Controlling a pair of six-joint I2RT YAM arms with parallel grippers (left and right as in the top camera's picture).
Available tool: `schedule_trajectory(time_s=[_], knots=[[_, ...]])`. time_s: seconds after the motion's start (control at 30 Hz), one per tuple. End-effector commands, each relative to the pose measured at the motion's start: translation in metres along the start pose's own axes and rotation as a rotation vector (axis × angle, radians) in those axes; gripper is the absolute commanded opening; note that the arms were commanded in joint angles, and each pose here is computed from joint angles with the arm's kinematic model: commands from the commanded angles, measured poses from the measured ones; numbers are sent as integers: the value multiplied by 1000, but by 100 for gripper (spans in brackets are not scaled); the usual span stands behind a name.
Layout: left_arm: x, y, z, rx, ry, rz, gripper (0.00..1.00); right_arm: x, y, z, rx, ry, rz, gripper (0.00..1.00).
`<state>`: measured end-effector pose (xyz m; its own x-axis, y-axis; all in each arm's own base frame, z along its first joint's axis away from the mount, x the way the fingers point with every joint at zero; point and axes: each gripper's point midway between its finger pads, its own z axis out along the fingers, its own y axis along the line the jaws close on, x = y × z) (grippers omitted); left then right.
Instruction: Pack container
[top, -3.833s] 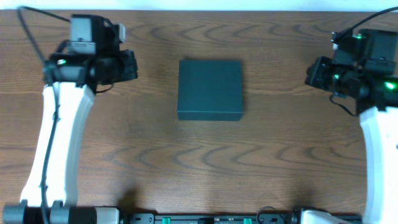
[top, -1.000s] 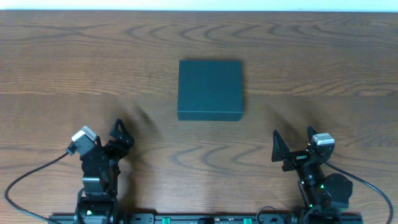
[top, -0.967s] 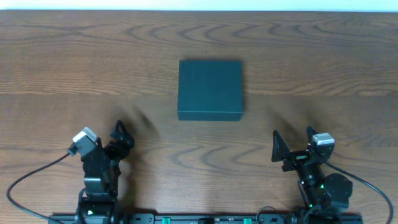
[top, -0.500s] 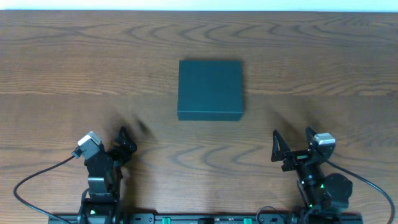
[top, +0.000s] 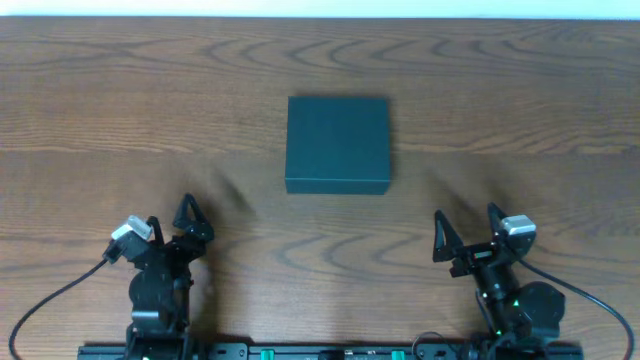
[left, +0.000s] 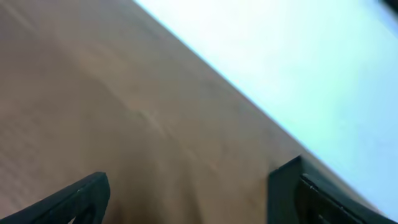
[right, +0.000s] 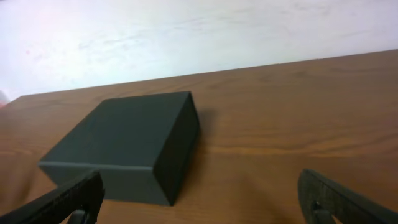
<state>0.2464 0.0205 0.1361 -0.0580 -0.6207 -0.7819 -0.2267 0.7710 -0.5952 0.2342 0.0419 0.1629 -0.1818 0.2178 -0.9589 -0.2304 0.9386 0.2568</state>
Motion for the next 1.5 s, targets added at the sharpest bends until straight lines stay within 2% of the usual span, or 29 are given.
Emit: schedule_trajectory(time_s=[0.0,0.13,1.03,1.27,1.33,1.4,1.47], knots=[[5,7,-1,-14,-2,24,96,8,6,1,-34,19,11,99],[-5,-1,-5,22,-48,13,95,7,2,1,-18,15,13,99],[-4,0,-5,21,-42,14,95,6,-2,1,5,10,14,99],[-2,-1,-5,28,-31,15,95,6,-4,1,16,8,-57,99],[-2,-1,-4,25,-32,59,96,6,-3,1,12,9,-56,99],[-3,0,-4,17,-38,209,96,6,-3,1,12,9,-56,99],[-3,0,-4,14,-41,286,95,6,-6,1,27,7,-56,99]])
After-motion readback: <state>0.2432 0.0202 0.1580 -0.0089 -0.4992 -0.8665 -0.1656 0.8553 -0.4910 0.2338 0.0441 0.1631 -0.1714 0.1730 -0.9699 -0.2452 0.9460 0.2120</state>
